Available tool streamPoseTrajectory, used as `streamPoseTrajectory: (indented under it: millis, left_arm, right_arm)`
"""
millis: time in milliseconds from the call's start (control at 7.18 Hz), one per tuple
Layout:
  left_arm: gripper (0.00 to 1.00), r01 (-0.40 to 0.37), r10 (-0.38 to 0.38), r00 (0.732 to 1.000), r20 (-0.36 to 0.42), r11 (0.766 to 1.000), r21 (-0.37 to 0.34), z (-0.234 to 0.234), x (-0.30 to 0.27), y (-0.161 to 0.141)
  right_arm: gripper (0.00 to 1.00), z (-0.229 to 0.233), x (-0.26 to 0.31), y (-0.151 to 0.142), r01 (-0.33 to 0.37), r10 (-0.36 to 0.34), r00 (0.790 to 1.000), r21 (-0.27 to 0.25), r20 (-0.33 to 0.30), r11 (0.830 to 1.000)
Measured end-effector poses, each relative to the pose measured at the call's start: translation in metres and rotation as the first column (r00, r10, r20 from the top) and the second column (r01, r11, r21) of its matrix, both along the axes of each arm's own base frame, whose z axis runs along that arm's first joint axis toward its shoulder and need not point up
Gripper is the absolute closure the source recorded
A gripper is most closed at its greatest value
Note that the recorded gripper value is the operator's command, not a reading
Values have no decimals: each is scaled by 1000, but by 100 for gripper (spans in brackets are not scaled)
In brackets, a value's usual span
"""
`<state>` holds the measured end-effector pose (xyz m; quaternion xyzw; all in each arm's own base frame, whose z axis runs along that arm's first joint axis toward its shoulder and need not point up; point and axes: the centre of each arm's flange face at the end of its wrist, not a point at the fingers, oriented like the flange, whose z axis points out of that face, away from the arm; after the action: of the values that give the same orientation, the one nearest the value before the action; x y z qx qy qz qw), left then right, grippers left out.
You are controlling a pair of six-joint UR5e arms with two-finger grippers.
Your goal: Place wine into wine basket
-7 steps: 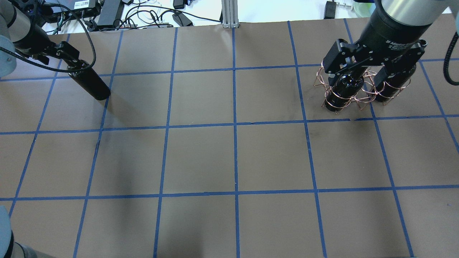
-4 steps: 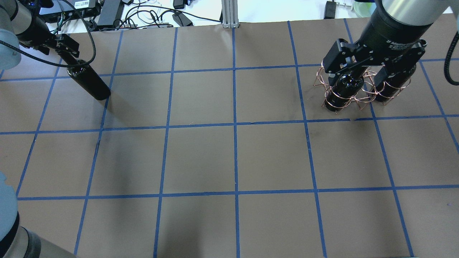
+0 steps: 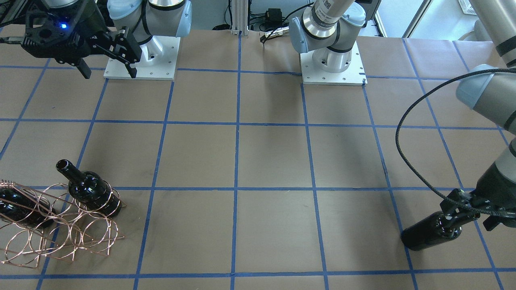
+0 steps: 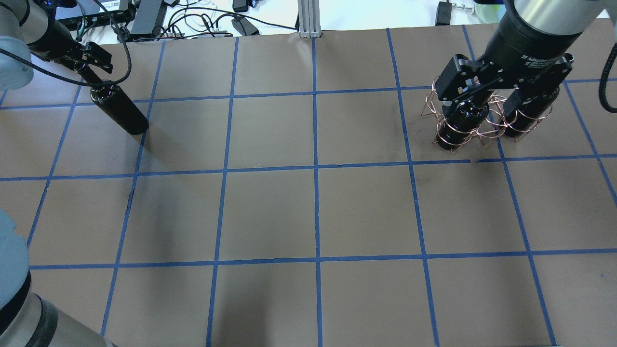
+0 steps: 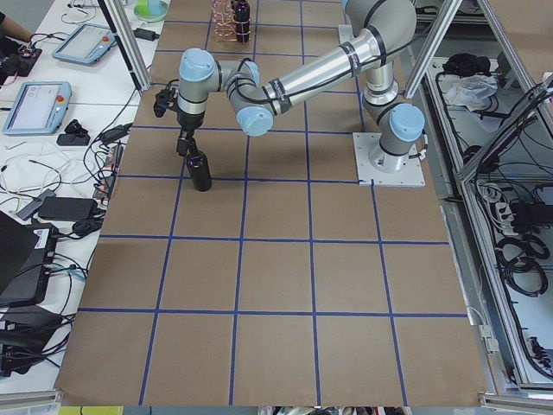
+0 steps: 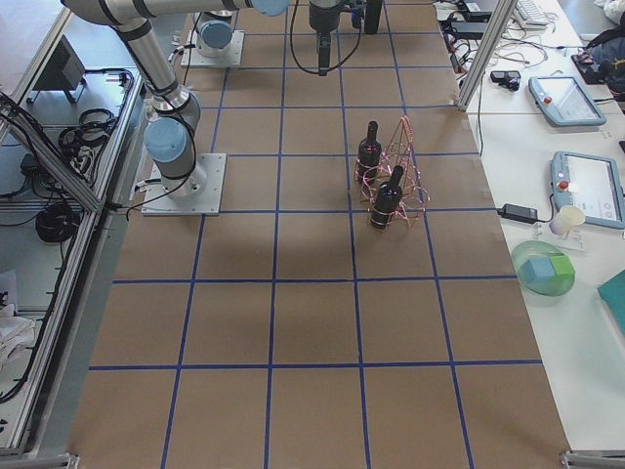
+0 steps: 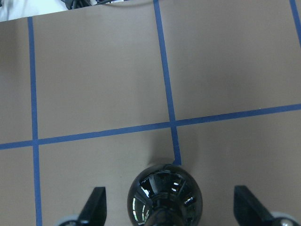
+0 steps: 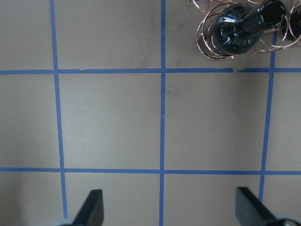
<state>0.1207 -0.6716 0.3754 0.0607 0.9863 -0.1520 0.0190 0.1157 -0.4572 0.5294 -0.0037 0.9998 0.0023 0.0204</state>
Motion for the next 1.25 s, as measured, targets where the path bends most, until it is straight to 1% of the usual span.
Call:
streamPoseTrajectory:
  millis: [557,697,975,1114,1254]
  left_arm:
    - [7,-12,12,1000,-4,1000,18,-5,1,3]
    - [10,-16,17,1000,-4,1000,20,-5,3,4]
    - [27,-24,24,1000,-4,999,21,-4,7,5]
    - [44,-26,26,1000,-6,999,23,-4,8,5]
    - [45,-29,29,1000,-8,999,27,-5,8,6]
  right_arm:
    - [0,-2,0,1,-1,1,1000,9,-1,1000]
    - [0,-3,0,1,-1,1,1000,11,0,1000]
    - [0,-4,0,2,-1,1,1000,12,-1,1000]
    - [0,-4,0,2,-1,1,1000,13,-1,1000]
    - [0,-4,0,2,-1,1,1000,13,-1,1000]
